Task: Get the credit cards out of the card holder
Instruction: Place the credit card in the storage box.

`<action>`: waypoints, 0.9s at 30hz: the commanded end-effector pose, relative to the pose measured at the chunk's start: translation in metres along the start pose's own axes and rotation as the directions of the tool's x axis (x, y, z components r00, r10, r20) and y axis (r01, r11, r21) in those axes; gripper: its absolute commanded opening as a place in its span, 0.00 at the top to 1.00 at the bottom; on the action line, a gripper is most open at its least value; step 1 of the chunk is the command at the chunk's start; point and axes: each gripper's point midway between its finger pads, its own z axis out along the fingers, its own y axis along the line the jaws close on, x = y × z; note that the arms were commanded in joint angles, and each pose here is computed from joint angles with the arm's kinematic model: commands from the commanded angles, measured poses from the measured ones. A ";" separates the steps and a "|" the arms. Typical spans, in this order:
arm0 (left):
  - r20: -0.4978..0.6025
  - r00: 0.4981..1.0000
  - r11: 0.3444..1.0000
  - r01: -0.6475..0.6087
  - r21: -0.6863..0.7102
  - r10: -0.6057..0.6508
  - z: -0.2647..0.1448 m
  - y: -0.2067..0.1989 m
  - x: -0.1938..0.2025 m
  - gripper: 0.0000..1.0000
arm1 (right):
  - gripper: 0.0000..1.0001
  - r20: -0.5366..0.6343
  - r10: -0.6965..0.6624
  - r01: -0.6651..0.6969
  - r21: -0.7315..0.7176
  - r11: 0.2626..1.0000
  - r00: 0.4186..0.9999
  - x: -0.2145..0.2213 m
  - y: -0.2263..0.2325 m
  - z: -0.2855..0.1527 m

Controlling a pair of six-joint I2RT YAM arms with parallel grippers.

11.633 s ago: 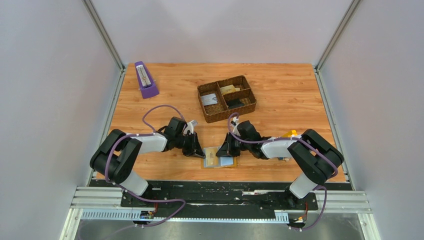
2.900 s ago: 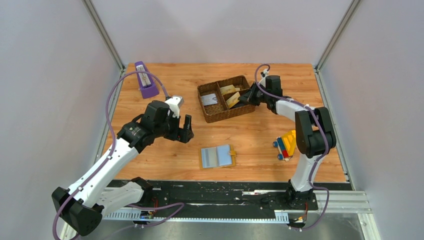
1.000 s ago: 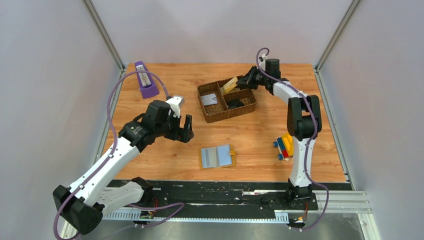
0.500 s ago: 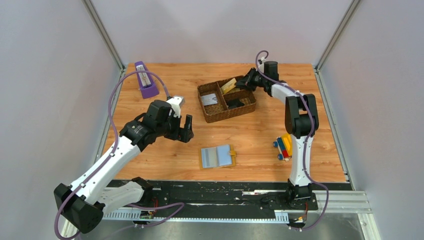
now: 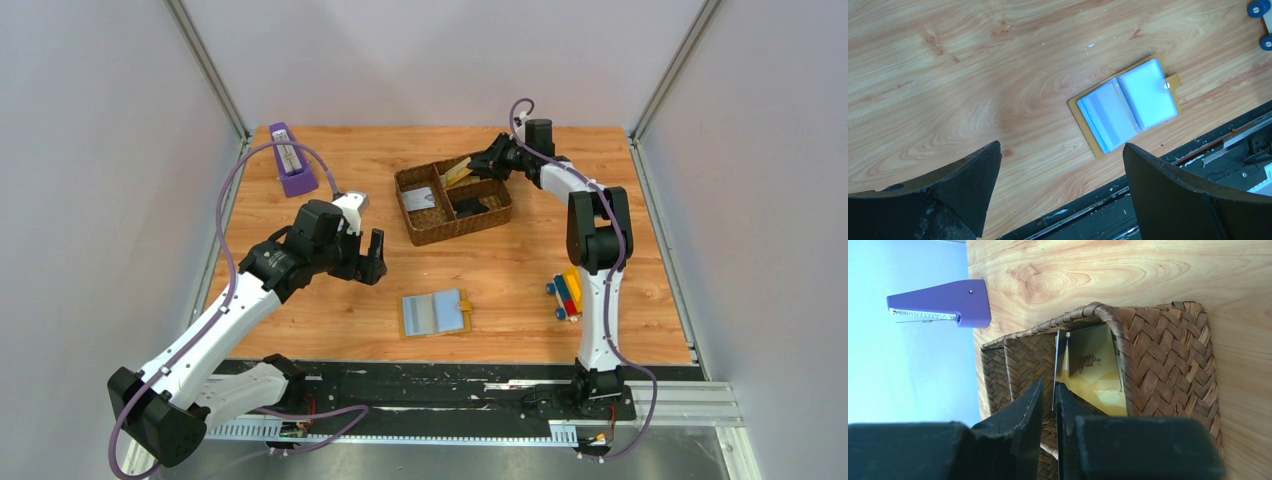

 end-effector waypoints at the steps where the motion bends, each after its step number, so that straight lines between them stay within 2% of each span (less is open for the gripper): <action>1: 0.061 0.998 1.000 -0.027 0.001 0.026 -0.011 -0.002 -0.017 0.00 | 0.83 0.003 -0.021 0.021 0.019 1.000 1.000 -0.004 0.004 0.003; 8: 0.059 0.998 1.000 -0.025 0.002 0.025 -0.010 -0.003 -0.017 0.00 | 0.81 -0.017 -0.054 0.055 0.058 0.997 0.998 -0.003 0.004 0.006; 27: 0.055 0.998 1.000 -0.022 0.002 0.021 -0.007 -0.003 -0.018 0.00 | 0.68 0.008 -0.162 0.159 0.164 0.974 0.987 -0.015 -0.003 0.008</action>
